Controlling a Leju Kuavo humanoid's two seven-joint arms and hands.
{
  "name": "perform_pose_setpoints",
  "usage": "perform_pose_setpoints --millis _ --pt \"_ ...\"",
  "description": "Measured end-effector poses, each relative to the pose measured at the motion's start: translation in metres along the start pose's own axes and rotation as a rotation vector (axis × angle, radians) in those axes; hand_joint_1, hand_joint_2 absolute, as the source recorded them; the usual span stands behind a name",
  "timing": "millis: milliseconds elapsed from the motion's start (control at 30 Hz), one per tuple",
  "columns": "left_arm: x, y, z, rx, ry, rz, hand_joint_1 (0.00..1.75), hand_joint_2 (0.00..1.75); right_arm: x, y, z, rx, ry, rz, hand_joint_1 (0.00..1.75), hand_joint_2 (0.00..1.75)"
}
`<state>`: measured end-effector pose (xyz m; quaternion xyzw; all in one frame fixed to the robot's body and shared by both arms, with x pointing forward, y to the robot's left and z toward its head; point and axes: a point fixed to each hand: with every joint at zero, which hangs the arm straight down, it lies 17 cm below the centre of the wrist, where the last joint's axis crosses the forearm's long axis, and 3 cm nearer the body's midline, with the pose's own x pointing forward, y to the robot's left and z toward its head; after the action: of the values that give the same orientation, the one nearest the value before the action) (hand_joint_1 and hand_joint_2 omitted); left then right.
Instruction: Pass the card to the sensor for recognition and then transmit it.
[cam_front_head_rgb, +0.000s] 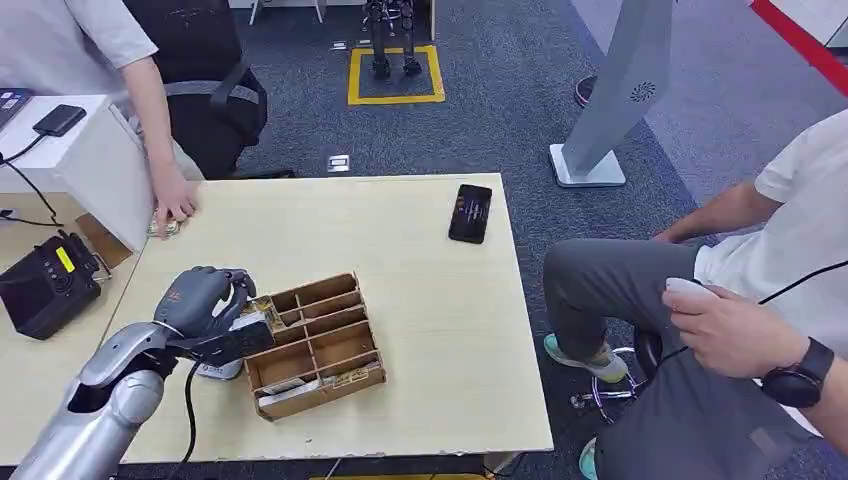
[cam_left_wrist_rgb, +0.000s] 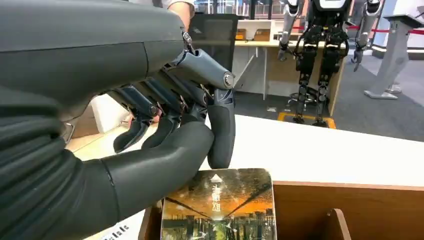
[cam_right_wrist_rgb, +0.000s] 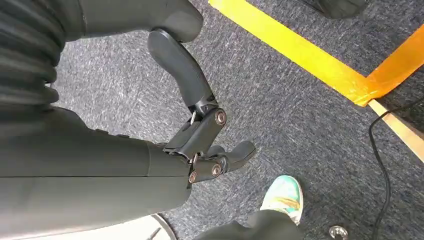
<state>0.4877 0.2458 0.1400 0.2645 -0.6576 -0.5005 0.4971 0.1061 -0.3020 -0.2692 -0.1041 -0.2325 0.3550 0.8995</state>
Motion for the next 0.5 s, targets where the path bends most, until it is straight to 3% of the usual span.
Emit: perform_pose_setpoints --millis 100,500 --pt "-0.0001 0.0000 0.0001 0.000 0.000 0.000 1.75 1.75 -0.0001 0.0000 0.0000 0.000 0.000 0.000 0.00 1.75" --pt "0.0000 -0.0009 0.0007 -0.001 0.000 0.008 1.75 1.75 -0.0006 0.0006 0.0000 0.003 0.005 0.003 0.00 1.75"
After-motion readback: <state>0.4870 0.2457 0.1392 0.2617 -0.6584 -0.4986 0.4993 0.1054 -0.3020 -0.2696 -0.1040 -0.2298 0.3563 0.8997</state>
